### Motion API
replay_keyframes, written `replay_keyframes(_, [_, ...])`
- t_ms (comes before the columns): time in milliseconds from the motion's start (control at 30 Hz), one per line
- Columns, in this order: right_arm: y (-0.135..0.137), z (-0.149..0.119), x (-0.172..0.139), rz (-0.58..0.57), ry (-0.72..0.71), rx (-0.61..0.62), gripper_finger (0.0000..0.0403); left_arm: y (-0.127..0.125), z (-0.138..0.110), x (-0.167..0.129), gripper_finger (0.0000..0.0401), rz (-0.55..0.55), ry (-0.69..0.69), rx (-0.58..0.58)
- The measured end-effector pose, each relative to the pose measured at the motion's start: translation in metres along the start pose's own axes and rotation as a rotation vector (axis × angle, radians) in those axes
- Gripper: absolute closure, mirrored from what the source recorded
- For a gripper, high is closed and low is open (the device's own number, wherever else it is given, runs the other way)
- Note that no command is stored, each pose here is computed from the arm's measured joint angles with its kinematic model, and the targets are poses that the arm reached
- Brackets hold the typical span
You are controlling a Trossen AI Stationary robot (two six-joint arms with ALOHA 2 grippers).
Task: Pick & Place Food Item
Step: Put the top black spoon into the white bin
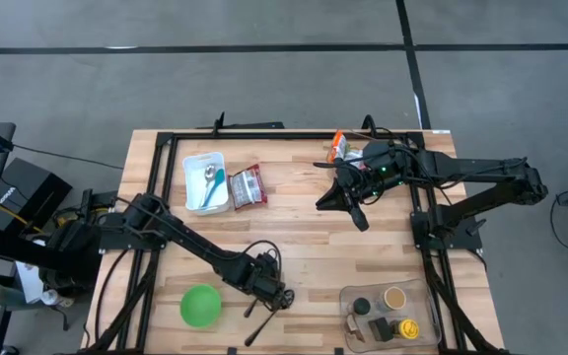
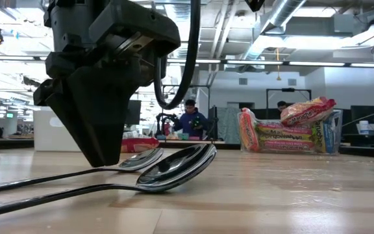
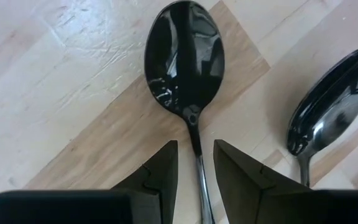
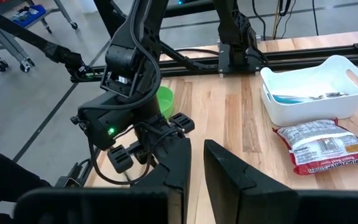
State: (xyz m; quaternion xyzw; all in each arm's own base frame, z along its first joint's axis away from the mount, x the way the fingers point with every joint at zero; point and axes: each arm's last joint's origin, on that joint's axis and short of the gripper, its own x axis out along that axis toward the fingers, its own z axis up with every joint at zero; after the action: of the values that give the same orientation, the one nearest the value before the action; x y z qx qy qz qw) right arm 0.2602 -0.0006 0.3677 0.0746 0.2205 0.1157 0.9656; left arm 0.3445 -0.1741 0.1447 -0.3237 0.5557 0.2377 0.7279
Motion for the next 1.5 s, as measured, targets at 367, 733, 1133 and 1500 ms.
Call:
replay_keyframes(367, [0.0,0.0,0.0,0.0,0.0,-0.004,0.0363,0.0,-0.001,0.001,0.0304,-0.005,0.013,0.0])
replay_keyframes(733, [0.0,0.0,0.0,0.0,-0.001,-0.004,0.0363,0.007,-0.005,0.007,0.0305,-0.005,0.049,0.001])
replay_keyframes(1133, [0.0,0.0,0.0,0.0,-0.001,-0.004,0.0363,0.011,-0.003,0.009,0.0311,0.028,0.065,-0.003])
replay_keyframes(1500, [0.0,0.0,0.0,0.0,-0.001,-0.004,0.0363,0.015,-0.004,0.009,0.0371,0.063,0.071,0.0])
